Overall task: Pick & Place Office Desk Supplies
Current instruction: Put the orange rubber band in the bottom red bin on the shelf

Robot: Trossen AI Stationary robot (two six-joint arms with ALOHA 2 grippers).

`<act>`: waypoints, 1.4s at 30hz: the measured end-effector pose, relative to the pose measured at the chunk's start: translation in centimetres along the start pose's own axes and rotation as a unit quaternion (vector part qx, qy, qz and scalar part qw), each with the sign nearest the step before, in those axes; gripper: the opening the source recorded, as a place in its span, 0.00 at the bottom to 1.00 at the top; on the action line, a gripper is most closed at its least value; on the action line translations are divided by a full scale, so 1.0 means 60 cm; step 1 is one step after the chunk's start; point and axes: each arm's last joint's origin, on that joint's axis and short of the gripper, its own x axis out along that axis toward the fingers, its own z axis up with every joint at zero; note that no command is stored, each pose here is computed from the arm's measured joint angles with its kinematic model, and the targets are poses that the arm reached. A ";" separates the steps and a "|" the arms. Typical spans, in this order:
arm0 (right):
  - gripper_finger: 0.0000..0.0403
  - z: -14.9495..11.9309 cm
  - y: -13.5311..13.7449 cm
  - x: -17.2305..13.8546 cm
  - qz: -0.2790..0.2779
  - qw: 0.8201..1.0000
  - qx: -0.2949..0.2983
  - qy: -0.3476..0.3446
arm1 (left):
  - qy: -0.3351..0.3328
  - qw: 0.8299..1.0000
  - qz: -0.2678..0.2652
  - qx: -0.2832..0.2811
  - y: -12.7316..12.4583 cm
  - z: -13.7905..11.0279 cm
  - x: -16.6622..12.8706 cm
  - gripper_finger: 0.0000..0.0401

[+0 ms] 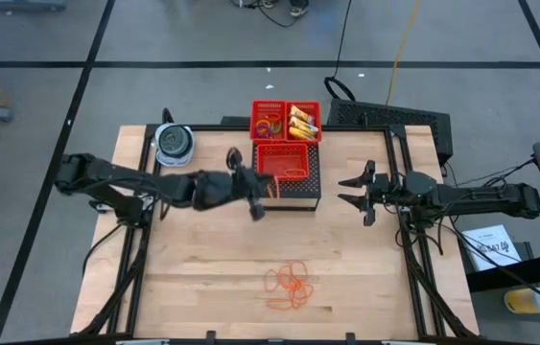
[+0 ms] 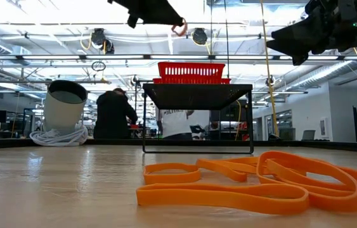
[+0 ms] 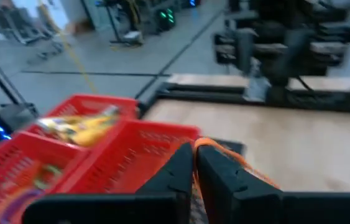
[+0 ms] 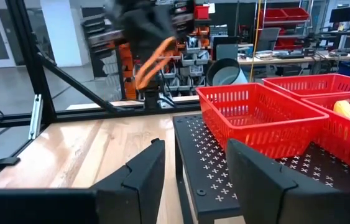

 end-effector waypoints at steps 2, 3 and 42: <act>0.40 0.001 0.000 0.000 0.000 1.000 0.000 -0.002 | -0.010 1.000 0.017 -0.005 0.020 0.003 0.011 0.08; 0.40 0.001 0.000 0.000 0.000 1.000 0.000 -0.002 | -0.012 1.000 0.026 -0.009 0.030 0.003 0.015 0.08; 0.40 -0.001 0.000 0.002 -0.001 1.000 0.000 0.003 | 0.043 0.995 0.061 -0.065 0.103 -0.041 0.078 0.65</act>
